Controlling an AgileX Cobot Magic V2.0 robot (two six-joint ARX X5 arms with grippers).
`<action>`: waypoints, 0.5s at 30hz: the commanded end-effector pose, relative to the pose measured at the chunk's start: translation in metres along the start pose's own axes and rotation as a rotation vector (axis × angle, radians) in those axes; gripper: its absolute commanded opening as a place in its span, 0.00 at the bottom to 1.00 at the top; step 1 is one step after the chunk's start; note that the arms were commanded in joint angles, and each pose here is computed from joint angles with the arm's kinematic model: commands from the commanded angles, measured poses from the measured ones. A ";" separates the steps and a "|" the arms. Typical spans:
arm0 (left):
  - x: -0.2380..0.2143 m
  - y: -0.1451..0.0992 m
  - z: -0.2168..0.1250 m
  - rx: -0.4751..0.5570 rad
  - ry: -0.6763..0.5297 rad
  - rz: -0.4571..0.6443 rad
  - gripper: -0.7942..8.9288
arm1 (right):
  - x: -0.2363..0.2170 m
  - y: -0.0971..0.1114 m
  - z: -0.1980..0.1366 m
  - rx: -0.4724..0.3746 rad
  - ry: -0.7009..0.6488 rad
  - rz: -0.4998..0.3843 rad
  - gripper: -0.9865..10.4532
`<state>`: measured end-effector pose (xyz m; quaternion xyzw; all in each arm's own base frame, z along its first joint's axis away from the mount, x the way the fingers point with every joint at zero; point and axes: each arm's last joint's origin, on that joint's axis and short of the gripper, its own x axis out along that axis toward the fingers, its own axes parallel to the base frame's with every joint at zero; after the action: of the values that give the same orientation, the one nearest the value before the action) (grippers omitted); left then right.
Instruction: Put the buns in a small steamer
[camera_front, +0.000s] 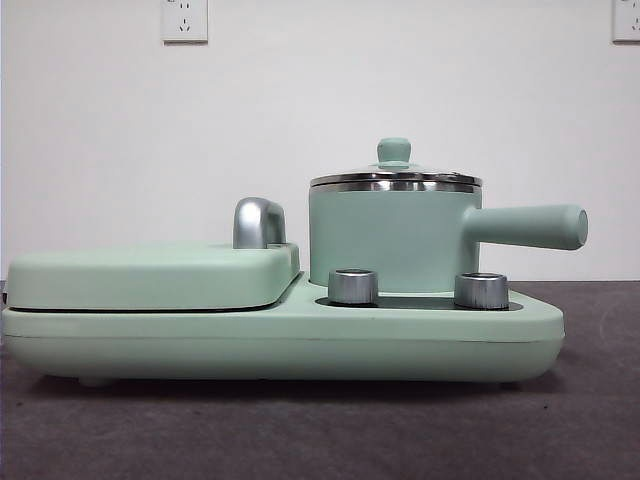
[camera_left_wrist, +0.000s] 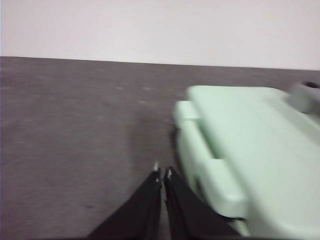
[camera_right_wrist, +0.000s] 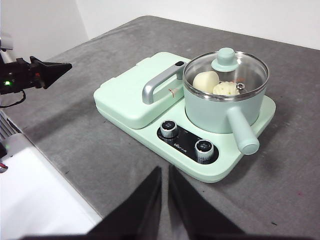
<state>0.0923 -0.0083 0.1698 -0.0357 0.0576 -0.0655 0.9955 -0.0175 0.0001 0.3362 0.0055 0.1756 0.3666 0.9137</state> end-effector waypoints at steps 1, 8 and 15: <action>0.002 0.002 -0.004 -0.003 -0.014 0.060 0.10 | -0.003 0.001 0.003 -0.019 -0.022 0.006 0.10; 0.005 0.004 -0.014 0.005 0.017 0.083 0.10 | -0.003 0.001 0.003 -0.019 -0.022 0.006 0.10; 0.005 0.004 -0.020 0.013 0.063 0.086 0.10 | -0.003 0.001 0.003 -0.019 -0.022 0.006 0.10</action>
<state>0.0946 -0.0062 0.1566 -0.0313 0.0786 -0.0279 0.9960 -0.0175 0.0001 0.3362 0.0056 0.1756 0.3666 0.9137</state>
